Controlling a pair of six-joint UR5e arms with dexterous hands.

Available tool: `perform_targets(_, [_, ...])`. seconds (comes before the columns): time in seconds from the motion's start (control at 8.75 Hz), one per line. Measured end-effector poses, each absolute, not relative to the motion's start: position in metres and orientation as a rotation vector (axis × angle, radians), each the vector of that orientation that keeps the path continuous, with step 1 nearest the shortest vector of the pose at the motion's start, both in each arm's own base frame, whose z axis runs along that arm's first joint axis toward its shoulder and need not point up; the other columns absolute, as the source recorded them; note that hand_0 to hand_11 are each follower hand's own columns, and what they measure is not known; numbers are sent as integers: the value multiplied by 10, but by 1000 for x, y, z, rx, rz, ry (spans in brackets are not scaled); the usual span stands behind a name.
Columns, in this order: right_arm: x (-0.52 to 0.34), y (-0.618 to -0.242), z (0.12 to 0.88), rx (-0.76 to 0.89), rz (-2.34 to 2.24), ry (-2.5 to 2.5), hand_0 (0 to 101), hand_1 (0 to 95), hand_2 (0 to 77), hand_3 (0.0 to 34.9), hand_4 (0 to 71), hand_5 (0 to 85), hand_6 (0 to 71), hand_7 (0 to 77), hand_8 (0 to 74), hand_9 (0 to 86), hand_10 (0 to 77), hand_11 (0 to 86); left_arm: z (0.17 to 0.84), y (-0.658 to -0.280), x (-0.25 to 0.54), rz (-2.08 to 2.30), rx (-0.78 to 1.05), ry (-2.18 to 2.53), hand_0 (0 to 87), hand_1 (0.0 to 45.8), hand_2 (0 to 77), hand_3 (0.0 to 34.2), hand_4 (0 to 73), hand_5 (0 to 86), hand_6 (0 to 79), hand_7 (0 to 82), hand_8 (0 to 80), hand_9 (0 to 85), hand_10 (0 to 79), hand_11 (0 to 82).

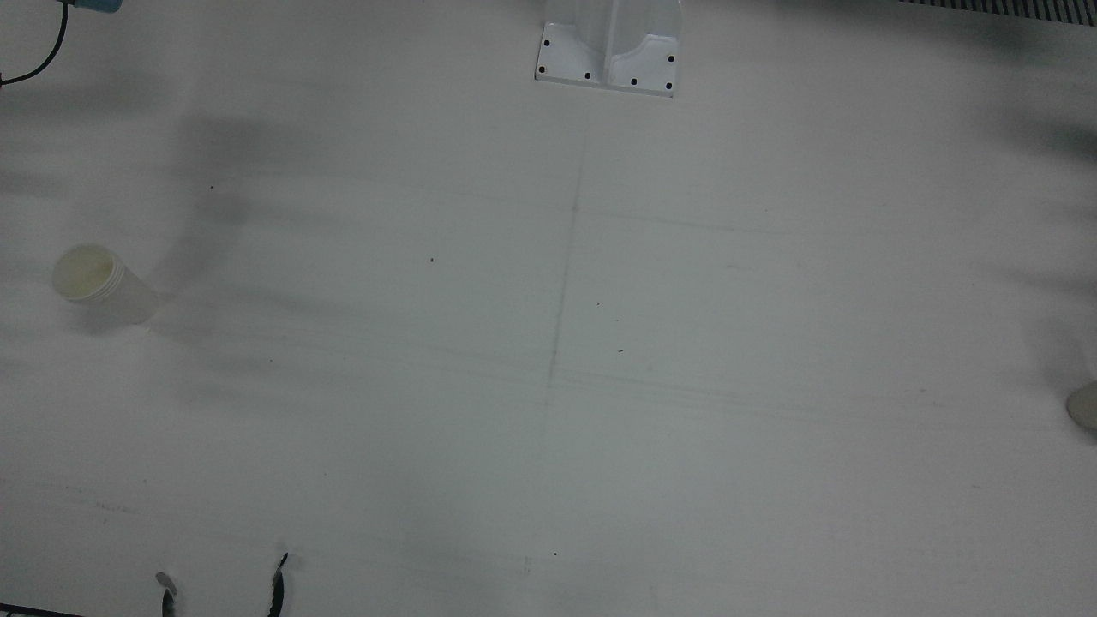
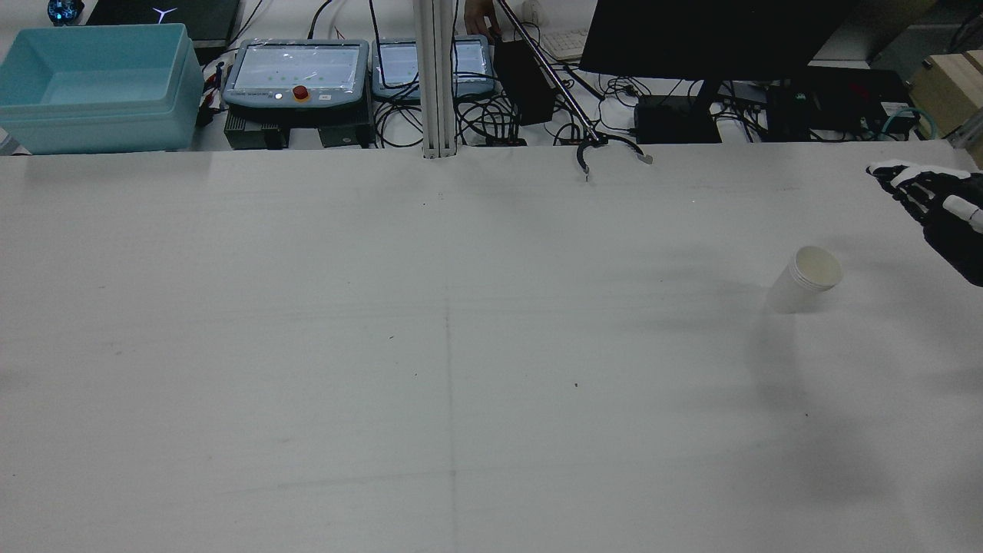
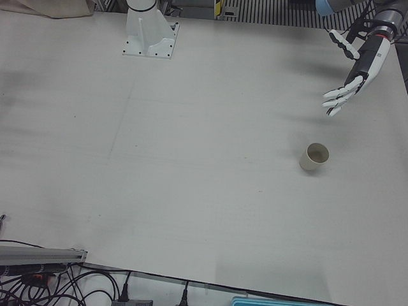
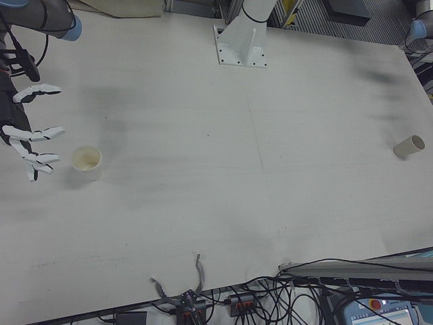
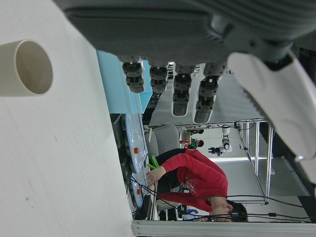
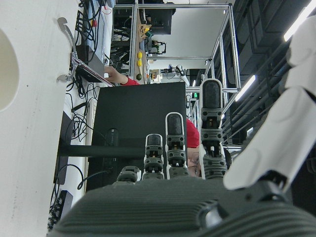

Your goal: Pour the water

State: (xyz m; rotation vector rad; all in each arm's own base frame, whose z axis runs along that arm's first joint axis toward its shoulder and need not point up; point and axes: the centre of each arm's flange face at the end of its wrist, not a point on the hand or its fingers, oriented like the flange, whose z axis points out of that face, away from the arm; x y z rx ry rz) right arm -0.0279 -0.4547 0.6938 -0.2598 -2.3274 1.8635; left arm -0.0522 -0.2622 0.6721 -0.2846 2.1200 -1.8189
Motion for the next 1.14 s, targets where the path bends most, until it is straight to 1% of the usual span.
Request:
perform_targets(0.11, [-27, -454, 694, -261, 1865, -2328, 416, 71, 196, 0, 376, 251, 202, 338, 120, 218, 33, 38, 673, -261, -53, -1829, -288, 2112, 381, 22, 65, 0, 289, 136, 185, 202, 98, 104, 87, 125])
perform_targets(0.23, [-28, -454, 693, -268, 1868, -2331, 416, 71, 196, 0, 376, 251, 202, 338, 120, 218, 33, 38, 669, -261, -53, -1841, -292, 2104, 382, 22, 71, 0, 289, 136, 185, 196, 98, 104, 76, 120])
perform_targets(0.34, [-29, -455, 694, -281, 1874, -2333, 430, 87, 207, 0, 436, 273, 229, 371, 125, 218, 27, 38, 667, -261, -53, -1852, -297, 2094, 418, 22, 65, 0, 289, 136, 185, 196, 98, 104, 76, 120])
perform_targets(0.46, [-31, -456, 695, -288, 1877, -2327, 474, 158, 305, 0, 458, 284, 300, 420, 185, 284, 120, 164, 669, -262, -52, -1856, -296, 2088, 454, 27, 93, 0, 289, 147, 196, 207, 98, 104, 76, 120])
perform_targets(0.57, [-35, -454, 702, -293, 1887, -2300, 474, 158, 305, 0, 458, 284, 300, 420, 185, 284, 120, 164, 677, -271, -50, -1843, -289, 2094, 454, 27, 93, 0, 289, 147, 196, 207, 98, 104, 87, 120])
perform_targets(0.69, [-41, -453, 707, -301, 1893, -2275, 485, 169, 349, 0, 442, 311, 344, 464, 196, 295, 104, 164, 696, -289, -44, -1820, -272, 2107, 726, 218, 235, 0, 224, 191, 169, 185, 115, 82, 98, 180])
perform_targets(0.8, [-47, -455, 707, -309, 1892, -2264, 485, 169, 349, 0, 442, 311, 344, 464, 196, 295, 104, 164, 723, -315, -37, -1790, -243, 2123, 841, 382, 262, 0, 207, 191, 169, 185, 76, 93, 98, 180])
perform_targets(0.91, [-52, -458, 705, -311, 1895, -2256, 484, 147, 376, 0, 507, 382, 409, 540, 322, 436, 180, 256, 747, -337, -32, -1773, -224, 2133, 673, 284, 245, 0, 207, 158, 153, 174, 82, 82, 76, 136])
perform_targets(1.03, [-53, -458, 705, -310, 1901, -2247, 473, 76, 404, 0, 578, 475, 502, 616, 458, 627, 355, 464, 762, -348, -29, -1769, -216, 2135, 673, 284, 245, 0, 207, 158, 153, 174, 82, 82, 76, 136])
perform_targets(1.14, [-53, -457, 707, -308, 1910, -2237, 473, 76, 404, 0, 578, 475, 502, 616, 458, 627, 355, 464, 769, -355, -27, -1766, -212, 2134, 500, 175, 262, 0, 229, 147, 175, 174, 82, 82, 125, 207])
